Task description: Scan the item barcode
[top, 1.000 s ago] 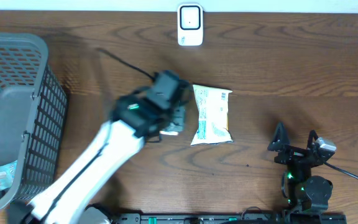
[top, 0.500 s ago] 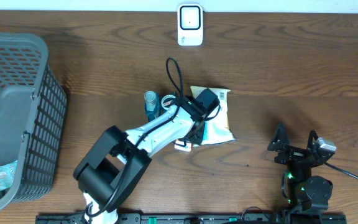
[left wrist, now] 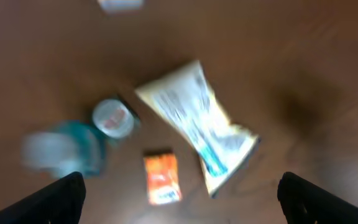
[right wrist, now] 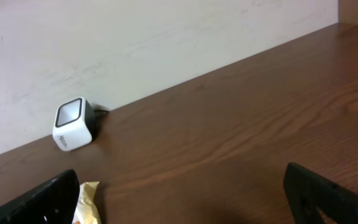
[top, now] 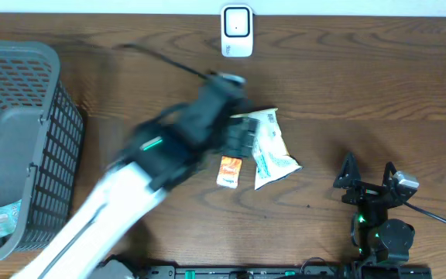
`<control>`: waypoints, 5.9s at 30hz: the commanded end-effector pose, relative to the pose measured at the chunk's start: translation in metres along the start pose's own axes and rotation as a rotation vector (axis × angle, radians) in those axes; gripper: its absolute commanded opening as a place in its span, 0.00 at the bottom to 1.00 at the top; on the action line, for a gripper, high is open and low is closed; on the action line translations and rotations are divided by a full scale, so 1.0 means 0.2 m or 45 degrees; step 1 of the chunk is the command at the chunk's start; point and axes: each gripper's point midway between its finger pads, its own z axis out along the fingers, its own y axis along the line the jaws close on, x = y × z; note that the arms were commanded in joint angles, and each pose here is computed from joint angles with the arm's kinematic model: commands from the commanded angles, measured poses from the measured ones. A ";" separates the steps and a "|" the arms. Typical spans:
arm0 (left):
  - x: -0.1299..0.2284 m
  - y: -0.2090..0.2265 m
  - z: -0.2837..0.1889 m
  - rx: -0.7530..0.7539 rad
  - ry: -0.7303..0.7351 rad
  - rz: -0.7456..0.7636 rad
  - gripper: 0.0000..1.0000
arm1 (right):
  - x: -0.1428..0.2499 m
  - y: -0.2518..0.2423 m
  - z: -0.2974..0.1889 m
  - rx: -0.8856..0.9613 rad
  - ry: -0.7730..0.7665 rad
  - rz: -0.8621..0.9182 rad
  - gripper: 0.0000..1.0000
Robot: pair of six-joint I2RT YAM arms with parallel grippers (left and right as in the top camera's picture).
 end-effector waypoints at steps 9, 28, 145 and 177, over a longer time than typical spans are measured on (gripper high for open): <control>0.00 1.17 -0.86 -0.909 -0.564 -0.793 0.98 | 0.00 0.00 0.00 -0.001 0.000 -0.019 0.99; 1.00 2.05 -0.71 -1.285 0.216 -2.067 0.98 | 0.00 0.00 0.00 -0.001 0.000 -0.020 0.99; -0.01 -0.48 1.08 0.419 0.095 -0.297 0.78 | 0.00 0.00 0.00 -0.001 0.000 -0.020 0.99; -0.74 0.58 -1.72 -1.010 -1.232 0.377 0.98 | 0.00 0.00 0.00 -0.001 0.000 -0.019 0.99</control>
